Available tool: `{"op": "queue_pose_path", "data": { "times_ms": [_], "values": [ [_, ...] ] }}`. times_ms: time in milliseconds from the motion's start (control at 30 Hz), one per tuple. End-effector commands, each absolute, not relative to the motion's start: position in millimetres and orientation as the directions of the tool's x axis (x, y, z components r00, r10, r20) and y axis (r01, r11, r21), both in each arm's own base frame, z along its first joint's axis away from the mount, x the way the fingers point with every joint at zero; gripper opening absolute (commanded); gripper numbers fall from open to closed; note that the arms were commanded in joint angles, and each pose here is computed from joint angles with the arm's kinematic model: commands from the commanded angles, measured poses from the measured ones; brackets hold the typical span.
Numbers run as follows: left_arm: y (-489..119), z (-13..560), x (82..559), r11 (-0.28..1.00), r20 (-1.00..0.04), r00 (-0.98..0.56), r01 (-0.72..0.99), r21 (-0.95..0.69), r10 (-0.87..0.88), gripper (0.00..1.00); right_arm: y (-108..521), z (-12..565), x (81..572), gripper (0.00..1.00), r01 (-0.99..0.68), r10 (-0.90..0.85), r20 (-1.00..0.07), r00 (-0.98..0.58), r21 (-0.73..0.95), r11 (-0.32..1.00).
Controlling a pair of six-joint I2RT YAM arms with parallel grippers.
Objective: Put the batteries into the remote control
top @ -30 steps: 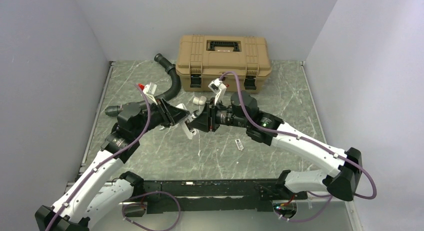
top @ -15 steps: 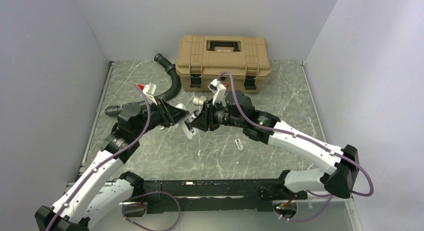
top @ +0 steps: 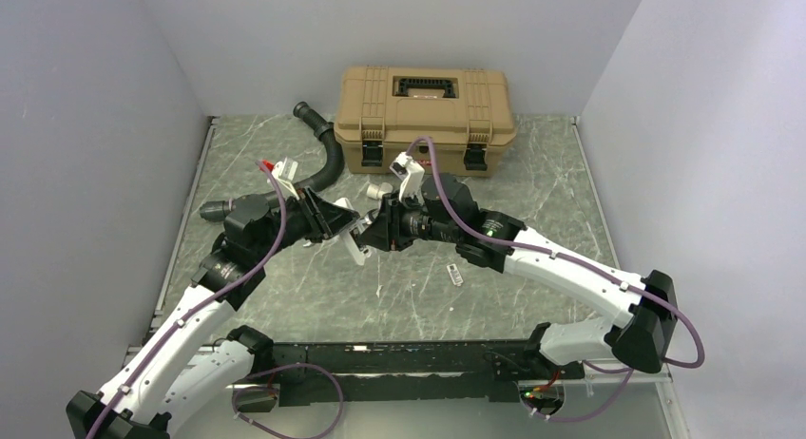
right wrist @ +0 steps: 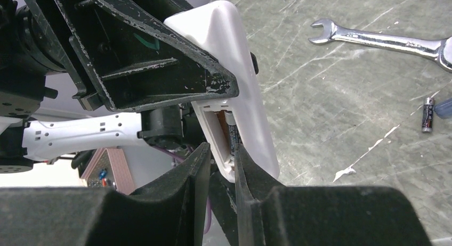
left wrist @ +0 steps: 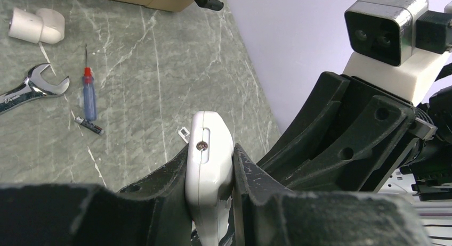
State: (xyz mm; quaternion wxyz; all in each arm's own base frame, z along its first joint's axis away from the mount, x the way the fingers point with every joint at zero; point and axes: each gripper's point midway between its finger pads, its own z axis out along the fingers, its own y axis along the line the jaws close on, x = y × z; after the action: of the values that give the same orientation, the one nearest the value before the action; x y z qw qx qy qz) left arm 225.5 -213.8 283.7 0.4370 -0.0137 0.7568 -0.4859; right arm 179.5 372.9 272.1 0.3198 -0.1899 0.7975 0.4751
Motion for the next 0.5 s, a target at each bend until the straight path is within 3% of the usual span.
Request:
{"op": "queue_pose_path", "data": {
  "times_ms": [0,467],
  "values": [
    [-213.7,310.3,227.3,0.512,-0.677,-0.571,0.451,-0.731,-0.464,0.00,378.3,292.1,183.4,0.25,-0.612,0.038,-0.702,-0.711,0.644,0.459],
    [-211.9,310.9,227.3,0.519,-0.679,-0.565,0.447,-0.729,-0.468,0.00,382.9,287.4,190.8,0.21,-0.574,0.056,-0.679,-0.732,0.659,0.487]
  ]
}}
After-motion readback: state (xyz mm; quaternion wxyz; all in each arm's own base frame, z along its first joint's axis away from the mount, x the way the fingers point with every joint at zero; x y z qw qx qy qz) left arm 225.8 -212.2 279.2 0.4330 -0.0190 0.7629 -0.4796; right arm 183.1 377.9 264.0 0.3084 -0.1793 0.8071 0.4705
